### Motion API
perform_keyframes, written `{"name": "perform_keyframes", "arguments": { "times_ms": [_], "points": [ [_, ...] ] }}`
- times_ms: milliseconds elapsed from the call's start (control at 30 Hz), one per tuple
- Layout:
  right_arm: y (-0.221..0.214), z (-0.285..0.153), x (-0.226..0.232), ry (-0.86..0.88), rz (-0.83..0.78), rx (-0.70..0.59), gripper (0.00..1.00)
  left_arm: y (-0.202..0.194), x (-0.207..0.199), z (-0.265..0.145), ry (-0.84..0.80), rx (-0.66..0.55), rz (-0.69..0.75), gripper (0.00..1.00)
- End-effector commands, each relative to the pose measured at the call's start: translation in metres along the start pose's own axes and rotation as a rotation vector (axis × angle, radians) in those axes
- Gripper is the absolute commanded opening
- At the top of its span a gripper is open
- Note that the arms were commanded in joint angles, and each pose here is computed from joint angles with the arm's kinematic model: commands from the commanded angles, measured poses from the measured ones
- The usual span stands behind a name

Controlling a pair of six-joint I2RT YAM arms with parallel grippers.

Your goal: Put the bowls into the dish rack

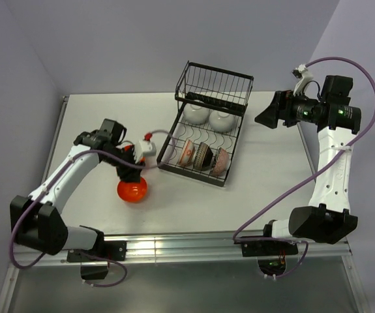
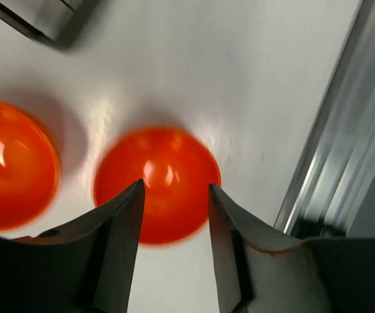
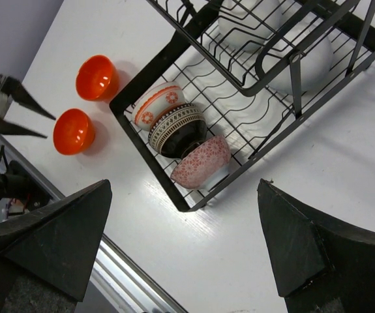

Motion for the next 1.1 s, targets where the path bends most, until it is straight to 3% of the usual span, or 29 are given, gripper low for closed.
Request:
{"name": "perform_keyframes", "arguments": {
  "times_ms": [0,167,367,800,1067],
  "points": [
    [0.005,-0.004,0.01,-0.001,-0.048,-0.01,1.0,-0.05,-0.049,-0.033,-0.148,0.195,0.38,0.5],
    [0.002,-0.001,0.013,0.003,-0.052,0.005,1.0,-0.078,-0.069,-0.039,-0.194,0.3,0.52,0.51],
    [0.003,0.002,0.015,0.008,-0.047,0.009,1.0,-0.097,-0.071,-0.029,-0.183,0.356,0.575,0.52],
    [-0.005,0.009,0.018,0.022,-0.042,0.033,1.0,-0.1,-0.04,0.006,-0.086,0.323,0.731,0.51],
    [-0.004,0.01,0.018,0.024,-0.045,0.033,1.0,-0.121,-0.058,0.026,-0.198,0.341,0.77,0.47]
  ]
}}
Point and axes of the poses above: each gripper's point midway between its finger pads, its own z axis out along the fingers, its own x axis along the line the jaws close on, y = z × x, the point moved 2 cm from there along -z, back along the fingers, and after that the axes turned 15 degrees about z, right-handed, at the moved point
